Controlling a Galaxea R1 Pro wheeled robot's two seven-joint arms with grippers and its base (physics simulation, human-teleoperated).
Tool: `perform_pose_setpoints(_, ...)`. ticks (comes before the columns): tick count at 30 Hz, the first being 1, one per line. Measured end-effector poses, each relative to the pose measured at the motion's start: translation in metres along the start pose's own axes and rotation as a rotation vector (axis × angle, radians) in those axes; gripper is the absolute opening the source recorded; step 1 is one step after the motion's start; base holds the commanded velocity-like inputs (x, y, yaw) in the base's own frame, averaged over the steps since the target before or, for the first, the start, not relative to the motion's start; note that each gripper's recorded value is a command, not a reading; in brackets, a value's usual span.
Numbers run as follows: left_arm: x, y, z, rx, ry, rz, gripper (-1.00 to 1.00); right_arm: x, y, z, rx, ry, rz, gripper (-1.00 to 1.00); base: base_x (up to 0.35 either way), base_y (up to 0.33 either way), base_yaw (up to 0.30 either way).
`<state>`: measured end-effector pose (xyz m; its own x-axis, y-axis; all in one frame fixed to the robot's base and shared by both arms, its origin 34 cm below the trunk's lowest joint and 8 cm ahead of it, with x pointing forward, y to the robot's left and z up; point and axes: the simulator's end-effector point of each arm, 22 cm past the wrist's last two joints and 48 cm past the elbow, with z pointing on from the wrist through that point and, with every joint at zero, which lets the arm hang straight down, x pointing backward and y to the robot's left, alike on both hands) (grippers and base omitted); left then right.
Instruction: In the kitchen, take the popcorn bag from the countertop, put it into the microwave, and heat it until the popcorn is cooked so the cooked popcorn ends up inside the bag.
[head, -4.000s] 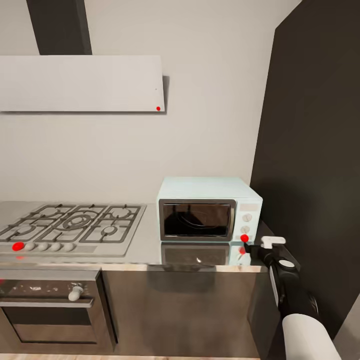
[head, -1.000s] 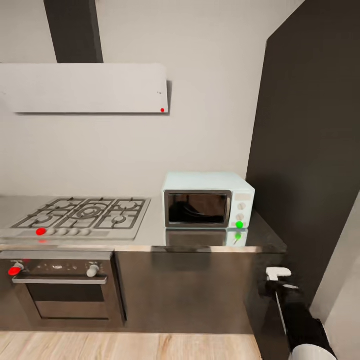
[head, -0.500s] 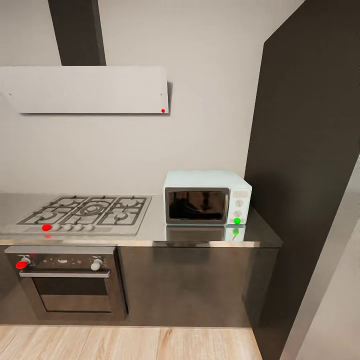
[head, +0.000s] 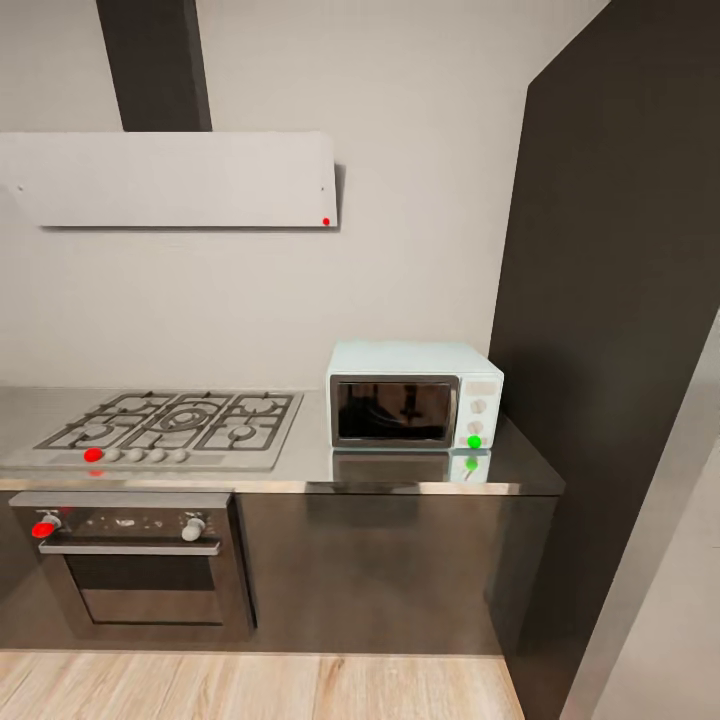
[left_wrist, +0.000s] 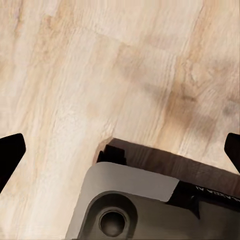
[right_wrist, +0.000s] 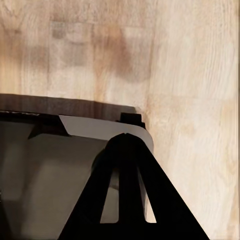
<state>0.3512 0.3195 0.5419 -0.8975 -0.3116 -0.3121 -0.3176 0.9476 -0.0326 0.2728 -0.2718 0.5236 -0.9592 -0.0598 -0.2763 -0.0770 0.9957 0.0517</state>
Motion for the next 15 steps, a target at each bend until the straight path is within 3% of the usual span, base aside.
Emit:
perform_pose_setpoints(2, -0.012, 0.033, -0.001, -0.044, -0.019, -0.004, 1.0, 0.0, -0.001, 0.0, 0.003, -0.002, 0.015, -1.0, 0.0, 0.0, 0.0)
perform_pose_setpoints(4, -0.031, 0.088, -0.007, -0.114, -0.044, -0.005, 1.0, -0.001, 0.007, 0.001, -0.006, -0.002, 0.023, -1.0, 0.0, 0.0, 0.0)
perform_pose_setpoints(6, -0.04, 0.118, -0.012, -0.154, -0.055, -0.001, 1.0, -0.001, 0.014, 0.002, -0.005, 0.0, 0.023, -1.0, 0.0, 0.0, 0.0)
perform_pose_setpoints(7, -0.04, 0.122, -0.013, -0.159, -0.054, 0.004, 1.0, -0.001, 0.018, 0.002, -0.005, 0.001, 0.023, -1.0, 0.0, 0.0, 0.0)
perform_pose_setpoints(10, -0.032, 0.101, -0.009, -0.131, -0.042, 0.01, 1.0, -0.001, 0.022, 0.002, -0.004, 0.001, 0.024, -1.0, 0.0, 0.0, 0.0)
perform_pose_setpoints(13, -0.015, 0.046, -0.002, -0.06, -0.023, 0.012, 1.0, -0.002, 0.012, 0.002, 0.017, -0.005, 0.04, -1.0, 0.0, 0.0, 0.0)
perform_pose_setpoints(14, -0.013, -0.005, -0.001, 0.033, -0.057, 0.188, 1.0, -0.004, 0.007, 0.002, 0.065, -0.003, -0.001, -1.0, 0.0, 0.0, 0.0)
perform_pose_setpoints(15, -0.009, -0.019, -0.001, 0.051, -0.055, 0.194, 1.0, -0.004, -0.011, 0.001, 0.105, -0.01, 0.161, -1.0, 0.0, 0.0, 0.0)
